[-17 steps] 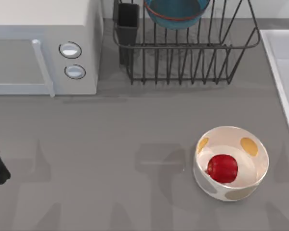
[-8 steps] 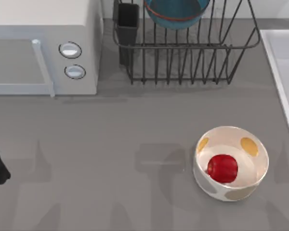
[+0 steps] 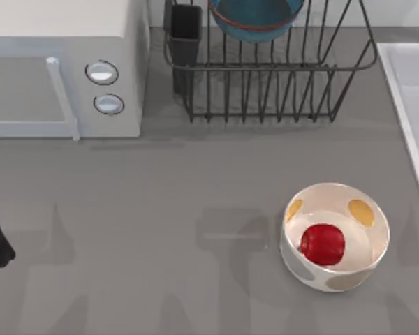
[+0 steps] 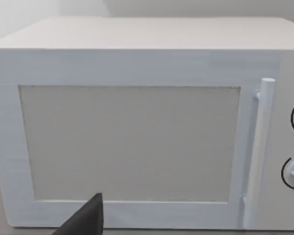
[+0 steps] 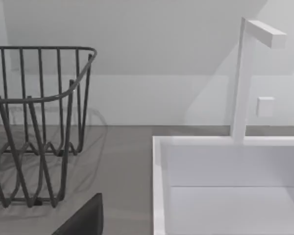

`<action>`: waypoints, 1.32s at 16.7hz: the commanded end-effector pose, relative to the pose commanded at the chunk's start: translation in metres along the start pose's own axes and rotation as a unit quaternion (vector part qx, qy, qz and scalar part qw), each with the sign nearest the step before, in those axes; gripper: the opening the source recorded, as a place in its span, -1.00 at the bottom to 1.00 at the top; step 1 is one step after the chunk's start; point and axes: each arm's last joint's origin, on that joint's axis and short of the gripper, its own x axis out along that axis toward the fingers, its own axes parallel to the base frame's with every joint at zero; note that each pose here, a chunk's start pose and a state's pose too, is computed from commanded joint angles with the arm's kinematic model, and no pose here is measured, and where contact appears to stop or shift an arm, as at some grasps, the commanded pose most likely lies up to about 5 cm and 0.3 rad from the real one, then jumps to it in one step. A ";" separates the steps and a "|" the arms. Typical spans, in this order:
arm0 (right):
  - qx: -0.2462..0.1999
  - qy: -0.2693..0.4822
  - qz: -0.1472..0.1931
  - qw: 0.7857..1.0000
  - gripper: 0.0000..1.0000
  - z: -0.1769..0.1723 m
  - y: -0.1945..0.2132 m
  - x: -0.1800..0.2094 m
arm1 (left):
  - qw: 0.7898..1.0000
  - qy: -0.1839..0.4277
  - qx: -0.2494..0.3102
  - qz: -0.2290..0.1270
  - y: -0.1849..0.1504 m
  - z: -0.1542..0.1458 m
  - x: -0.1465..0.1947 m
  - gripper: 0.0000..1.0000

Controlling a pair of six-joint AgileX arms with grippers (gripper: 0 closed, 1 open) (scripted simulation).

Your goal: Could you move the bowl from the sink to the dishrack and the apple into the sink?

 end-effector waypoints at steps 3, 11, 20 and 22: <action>0.000 0.000 0.000 1.000 1.00 0.000 0.000 0.000 | 1.000 0.000 0.000 0.000 0.000 0.000 0.000 1.00; 0.017 0.023 0.015 0.999 1.00 0.011 0.004 0.001 | 1.000 0.000 0.000 0.000 0.000 0.000 0.000 1.00; 0.096 0.327 0.115 0.933 1.00 0.079 0.058 0.046 | 1.000 0.000 0.000 0.000 0.000 0.000 0.000 1.00; 0.094 0.419 0.117 0.896 1.00 0.085 0.081 0.066 | 1.000 0.000 0.000 0.000 0.000 0.000 0.000 1.00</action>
